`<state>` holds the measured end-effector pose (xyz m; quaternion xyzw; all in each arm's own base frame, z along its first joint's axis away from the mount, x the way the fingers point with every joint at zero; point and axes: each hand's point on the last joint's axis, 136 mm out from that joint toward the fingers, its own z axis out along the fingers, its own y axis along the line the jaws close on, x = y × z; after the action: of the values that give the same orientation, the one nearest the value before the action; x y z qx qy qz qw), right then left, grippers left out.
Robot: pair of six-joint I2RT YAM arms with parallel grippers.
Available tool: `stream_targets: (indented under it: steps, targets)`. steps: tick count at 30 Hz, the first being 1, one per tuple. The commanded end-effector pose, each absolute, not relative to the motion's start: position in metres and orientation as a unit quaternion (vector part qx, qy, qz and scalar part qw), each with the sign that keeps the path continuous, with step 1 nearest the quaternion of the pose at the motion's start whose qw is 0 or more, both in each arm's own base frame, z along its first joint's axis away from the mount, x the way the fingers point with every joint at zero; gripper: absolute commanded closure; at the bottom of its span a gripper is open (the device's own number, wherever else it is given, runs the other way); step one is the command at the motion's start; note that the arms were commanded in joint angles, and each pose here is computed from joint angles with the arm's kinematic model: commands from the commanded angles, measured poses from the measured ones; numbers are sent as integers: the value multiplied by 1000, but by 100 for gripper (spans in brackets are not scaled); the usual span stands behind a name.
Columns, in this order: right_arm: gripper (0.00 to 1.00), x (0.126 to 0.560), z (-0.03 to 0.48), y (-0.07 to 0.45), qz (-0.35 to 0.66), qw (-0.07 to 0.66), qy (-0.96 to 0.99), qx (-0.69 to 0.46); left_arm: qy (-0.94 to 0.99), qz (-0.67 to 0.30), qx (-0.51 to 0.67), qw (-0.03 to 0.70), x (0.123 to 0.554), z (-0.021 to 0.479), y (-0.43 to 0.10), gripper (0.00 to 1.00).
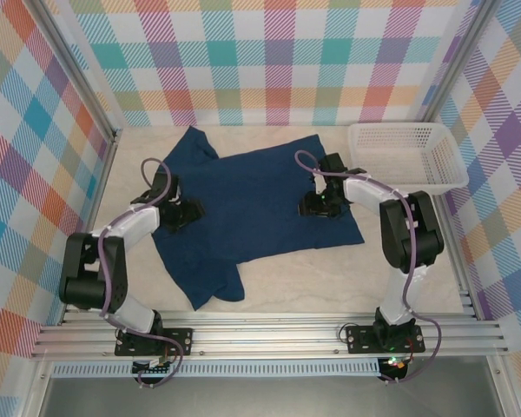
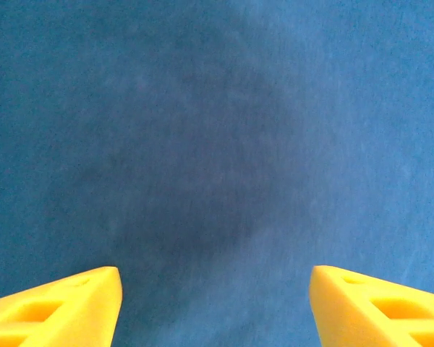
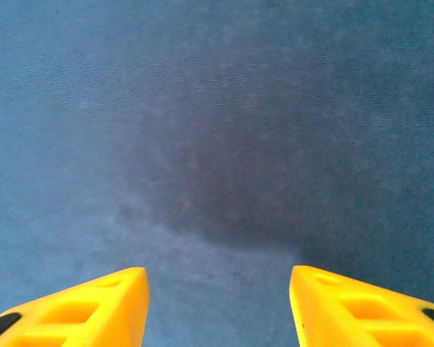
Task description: Fold the inside-out t-shirt
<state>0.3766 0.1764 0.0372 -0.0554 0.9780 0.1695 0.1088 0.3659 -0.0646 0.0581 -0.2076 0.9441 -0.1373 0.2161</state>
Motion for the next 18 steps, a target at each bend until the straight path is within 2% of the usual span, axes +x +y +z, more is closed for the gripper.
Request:
stream_targets:
  steps: [1,7,12,14,18]
  targets:
    - [46,388,31,164,136,112,984,-23,929,-150,-205,270,414,72,-72,31]
    - [47,410,19,134,90,102,990,25,945,-137,-190,229,461,33,-81,31]
    - [48,440,24,127,91,115,988,44,956,-127,-178,195,502,11,-89,31]
    - [48,446,30,132,104,117,987,41,959,-125,-172,189,517,10,-92,31]
    - [47,448,60,139,125,140,982,26,957,-141,-149,206,535,42,-99,29]
